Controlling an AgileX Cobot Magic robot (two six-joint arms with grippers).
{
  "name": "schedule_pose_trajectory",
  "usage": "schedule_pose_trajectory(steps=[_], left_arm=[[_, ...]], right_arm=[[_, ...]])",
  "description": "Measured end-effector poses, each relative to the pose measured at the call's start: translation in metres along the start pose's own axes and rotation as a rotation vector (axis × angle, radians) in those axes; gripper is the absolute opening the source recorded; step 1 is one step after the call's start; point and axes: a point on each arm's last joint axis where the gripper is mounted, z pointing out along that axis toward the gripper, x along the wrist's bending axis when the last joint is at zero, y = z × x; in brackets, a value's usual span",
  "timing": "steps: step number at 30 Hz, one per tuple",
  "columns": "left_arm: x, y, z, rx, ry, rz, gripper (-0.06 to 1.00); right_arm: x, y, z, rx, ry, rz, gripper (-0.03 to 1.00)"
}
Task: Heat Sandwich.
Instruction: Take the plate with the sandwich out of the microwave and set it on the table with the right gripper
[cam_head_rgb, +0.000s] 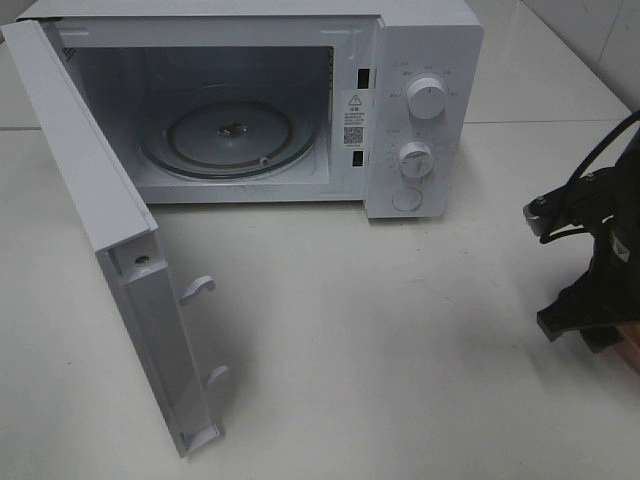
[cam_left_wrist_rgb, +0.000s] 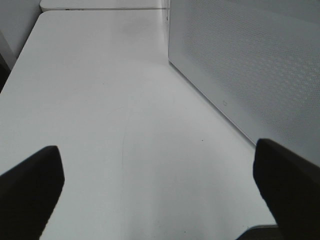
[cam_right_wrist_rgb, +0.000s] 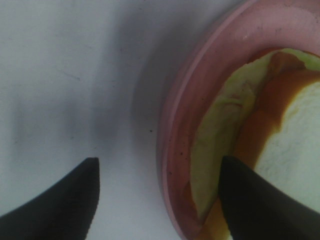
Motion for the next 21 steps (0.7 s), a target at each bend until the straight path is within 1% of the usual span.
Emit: schedule_pose_trajectory(steps=[3,4,5,6,8,9,10,11,12,13,14,16,19,21], left_arm=[[0.000,0.000,0.000,0.000,0.000,0.000,0.97],[0.000,0.000,0.000,0.000,0.000,0.000,0.97],[0.000,0.000,0.000,0.000,0.000,0.000,0.97],[0.000,0.000,0.000,0.000,0.000,0.000,0.97],[0.000,0.000,0.000,0.000,0.000,0.000,0.97],[0.000,0.000,0.000,0.000,0.000,0.000,0.97],[0.000,0.000,0.000,0.000,0.000,0.000,0.97],[0.000,0.000,0.000,0.000,0.000,0.000,0.97],[0.000,0.000,0.000,0.000,0.000,0.000,0.97],[0.000,0.000,0.000,0.000,0.000,0.000,0.97],[0.000,0.000,0.000,0.000,0.000,0.000,0.97],[0.000,0.000,0.000,0.000,0.000,0.000,0.97],[0.000,0.000,0.000,0.000,0.000,0.000,0.97],[0.000,0.000,0.000,0.000,0.000,0.000,0.97]], right_arm=[[-0.001,-0.002,-0.009,-0.018,0.034,-0.021,0.69],[-0.001,-0.003,-0.014,-0.025,0.052,-0.023,0.71],[-0.001,-0.007,-0.021,-0.029,0.091,-0.035,0.75],[-0.001,-0.007,-0.021,-0.029,0.091,-0.035,0.75],[0.000,-0.011,-0.030,-0.037,0.140,-0.044,0.77],[0.001,-0.015,-0.037,-0.041,0.183,-0.053,0.78],[0.001,-0.016,-0.041,-0.049,0.203,-0.052,0.78],[0.001,-0.016,-0.041,-0.049,0.203,-0.052,0.78],[0.001,-0.018,-0.046,-0.060,0.226,-0.051,0.78],[0.002,-0.021,-0.053,-0.073,0.267,-0.042,0.78],[0.001,-0.023,-0.058,-0.084,0.285,-0.039,0.78],[0.001,-0.025,-0.061,-0.094,0.298,-0.037,0.78],[-0.002,-0.033,-0.076,-0.129,0.340,-0.027,0.77],[-0.003,-0.035,-0.080,-0.143,0.347,-0.024,0.77]])
